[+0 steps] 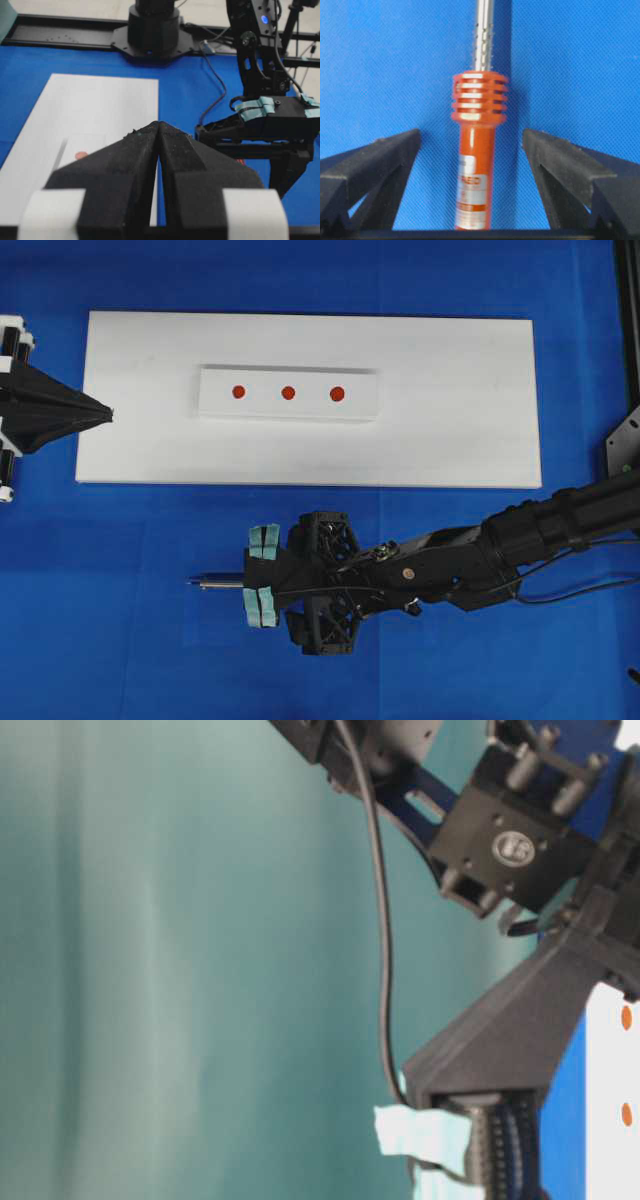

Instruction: Touch the tip of the soldering iron to the mark.

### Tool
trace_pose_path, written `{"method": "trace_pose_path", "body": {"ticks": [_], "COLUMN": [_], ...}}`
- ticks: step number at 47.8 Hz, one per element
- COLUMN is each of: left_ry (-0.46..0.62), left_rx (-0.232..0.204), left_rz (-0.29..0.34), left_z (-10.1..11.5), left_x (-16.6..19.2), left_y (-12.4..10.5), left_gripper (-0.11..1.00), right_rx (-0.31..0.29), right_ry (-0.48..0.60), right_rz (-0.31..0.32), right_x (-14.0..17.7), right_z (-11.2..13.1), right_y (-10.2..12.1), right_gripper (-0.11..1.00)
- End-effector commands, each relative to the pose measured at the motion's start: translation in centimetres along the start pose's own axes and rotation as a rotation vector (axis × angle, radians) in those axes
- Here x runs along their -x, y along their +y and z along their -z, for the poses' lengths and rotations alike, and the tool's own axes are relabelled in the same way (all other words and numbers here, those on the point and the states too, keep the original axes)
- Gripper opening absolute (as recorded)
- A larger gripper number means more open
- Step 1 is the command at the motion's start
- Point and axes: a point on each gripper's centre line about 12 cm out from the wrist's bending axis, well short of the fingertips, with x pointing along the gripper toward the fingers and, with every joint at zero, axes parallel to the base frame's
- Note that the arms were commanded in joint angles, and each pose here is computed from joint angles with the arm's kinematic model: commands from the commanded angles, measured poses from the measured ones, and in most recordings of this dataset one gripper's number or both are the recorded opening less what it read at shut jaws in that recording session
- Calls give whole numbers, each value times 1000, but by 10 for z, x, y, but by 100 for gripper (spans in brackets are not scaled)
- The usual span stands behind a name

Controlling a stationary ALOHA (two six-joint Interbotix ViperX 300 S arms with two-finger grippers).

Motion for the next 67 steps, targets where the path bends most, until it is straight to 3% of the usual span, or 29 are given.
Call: {"method": "trace_pose_path", "body": {"ticks": [1, 7, 29, 43, 58, 67], "left_ry": [-12, -11, -14, -8, -10, -8], "left_rx": [0, -1, 19, 18, 18, 17], "left_rz": [4, 5, 15, 15, 15, 15], "left_z": [-4, -4, -5, -4, -5, -5], "left_x": [-1, -2, 0, 1, 1, 1], "left_y": [-1, -1, -3, -3, -3, -3], "left_gripper": [0, 0, 0, 0, 0, 0], "right_rx": [-5, -3, -16, 1, 11, 3], "right_ry": [-32, -47, -61, -82, -101, -117], "right_rz": [-9, -5, 87, 104, 191, 244], "right_x": [10, 25, 131, 144, 145, 148], "right_z": [-12, -20, -45, -48, -68, -83], "right_y": [1, 2, -5, -9, -61, -105], "right_gripper": [88, 87, 86, 86, 86, 86]}}
